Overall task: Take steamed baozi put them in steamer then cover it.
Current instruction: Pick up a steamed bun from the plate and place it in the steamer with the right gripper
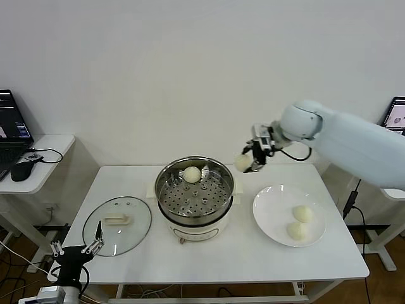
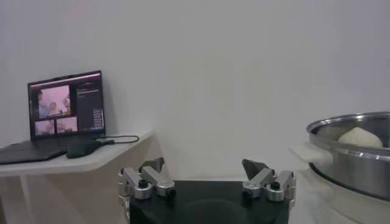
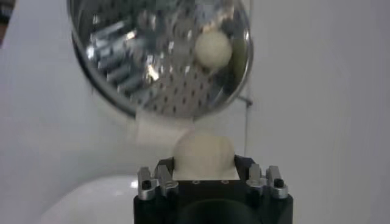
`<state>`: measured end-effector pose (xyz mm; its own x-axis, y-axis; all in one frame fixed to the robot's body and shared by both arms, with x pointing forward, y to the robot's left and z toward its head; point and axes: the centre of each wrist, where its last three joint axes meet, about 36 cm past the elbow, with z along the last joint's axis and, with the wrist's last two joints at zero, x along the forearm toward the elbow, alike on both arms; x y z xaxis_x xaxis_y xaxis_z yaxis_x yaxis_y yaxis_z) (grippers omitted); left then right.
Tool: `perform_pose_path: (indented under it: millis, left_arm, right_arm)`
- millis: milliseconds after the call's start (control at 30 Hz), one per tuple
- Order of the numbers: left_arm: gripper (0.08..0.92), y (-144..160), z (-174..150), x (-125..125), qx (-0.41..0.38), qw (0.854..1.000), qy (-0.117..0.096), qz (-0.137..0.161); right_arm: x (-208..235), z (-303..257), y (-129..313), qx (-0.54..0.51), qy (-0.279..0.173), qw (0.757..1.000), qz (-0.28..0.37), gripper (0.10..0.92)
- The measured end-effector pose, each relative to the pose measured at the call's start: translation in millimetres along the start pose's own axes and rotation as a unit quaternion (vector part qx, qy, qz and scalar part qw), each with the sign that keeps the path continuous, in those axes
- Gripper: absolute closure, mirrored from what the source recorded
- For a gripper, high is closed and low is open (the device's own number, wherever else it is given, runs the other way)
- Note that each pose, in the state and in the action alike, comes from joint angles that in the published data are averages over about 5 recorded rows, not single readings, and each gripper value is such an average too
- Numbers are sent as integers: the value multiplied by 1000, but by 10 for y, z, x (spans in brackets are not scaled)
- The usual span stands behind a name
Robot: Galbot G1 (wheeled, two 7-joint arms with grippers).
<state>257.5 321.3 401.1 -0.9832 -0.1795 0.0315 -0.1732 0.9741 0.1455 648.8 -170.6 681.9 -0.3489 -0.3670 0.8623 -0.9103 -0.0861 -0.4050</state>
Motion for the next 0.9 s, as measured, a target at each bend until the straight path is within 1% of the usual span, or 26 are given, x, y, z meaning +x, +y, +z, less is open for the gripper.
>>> perform_pose_path:
  millis: [167,433,700,900]
  left_arm:
    - [177,18,-4,8,-1,1000,-1,-4]
    - [177,34,-12,33,0,1000,-1,-9]
    - [177,16,-26,44,1,1000,-3,-6]
    - [177,11,-30,37,2,1000,-4,-6]
  right_arm:
    - [-255,-420,-28,-7,-12,1000,-14,394]
    - [-795,-961,34,-17,-10,999,-36,394]
    - [-1260,-1305,117,-27,-4,999,-44,394]
    - [-1497,-1452,152,-37,3,998,-42,394]
